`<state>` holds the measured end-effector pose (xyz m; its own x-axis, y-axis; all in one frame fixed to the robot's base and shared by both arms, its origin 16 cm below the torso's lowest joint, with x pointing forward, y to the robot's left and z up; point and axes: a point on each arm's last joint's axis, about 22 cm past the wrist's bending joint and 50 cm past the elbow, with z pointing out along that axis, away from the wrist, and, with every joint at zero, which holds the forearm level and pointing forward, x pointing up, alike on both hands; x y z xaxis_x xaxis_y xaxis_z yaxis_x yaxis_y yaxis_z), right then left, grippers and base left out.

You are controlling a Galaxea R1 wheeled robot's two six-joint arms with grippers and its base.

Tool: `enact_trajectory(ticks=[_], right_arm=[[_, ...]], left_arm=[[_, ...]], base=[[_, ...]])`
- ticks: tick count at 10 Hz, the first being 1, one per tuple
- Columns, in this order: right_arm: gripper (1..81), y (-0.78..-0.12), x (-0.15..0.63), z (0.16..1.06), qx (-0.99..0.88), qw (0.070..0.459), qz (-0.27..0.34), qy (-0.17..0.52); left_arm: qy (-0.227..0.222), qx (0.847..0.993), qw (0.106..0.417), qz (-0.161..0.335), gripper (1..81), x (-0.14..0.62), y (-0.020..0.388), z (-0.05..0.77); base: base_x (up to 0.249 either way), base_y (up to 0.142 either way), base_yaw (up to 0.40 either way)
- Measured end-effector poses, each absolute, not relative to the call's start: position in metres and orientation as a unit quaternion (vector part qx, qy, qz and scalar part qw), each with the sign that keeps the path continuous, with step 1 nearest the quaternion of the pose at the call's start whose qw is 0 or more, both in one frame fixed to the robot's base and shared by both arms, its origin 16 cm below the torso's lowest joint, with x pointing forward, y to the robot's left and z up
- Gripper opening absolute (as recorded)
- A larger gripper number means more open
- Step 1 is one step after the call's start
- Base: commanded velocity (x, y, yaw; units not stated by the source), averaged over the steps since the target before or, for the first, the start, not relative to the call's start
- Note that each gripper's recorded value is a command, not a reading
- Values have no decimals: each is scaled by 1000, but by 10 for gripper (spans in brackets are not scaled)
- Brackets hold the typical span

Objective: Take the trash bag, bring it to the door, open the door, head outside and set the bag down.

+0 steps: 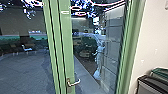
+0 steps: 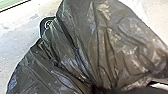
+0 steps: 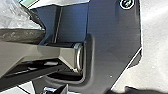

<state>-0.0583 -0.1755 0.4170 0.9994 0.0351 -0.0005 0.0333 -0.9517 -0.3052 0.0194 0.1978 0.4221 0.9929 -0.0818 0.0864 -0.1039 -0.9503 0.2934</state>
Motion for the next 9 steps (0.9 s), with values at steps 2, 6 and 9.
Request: enact_trajectory(ticks=[2,6,9], right_arm=[[811,-175,-61,419,-986,163,-1,-16],[811,-178,-61,426,-983,185,-7,-15],[811,-180,-65,426,-982,186,-5,-14]], left_arm=[[-48,984,169,37,10,18,192,426],[-49,980,188,37,10,12,201,434],[-53,980,190,37,10,10,200,435]], base=[[0,0,247],[0,0,247],[0,0,247]])
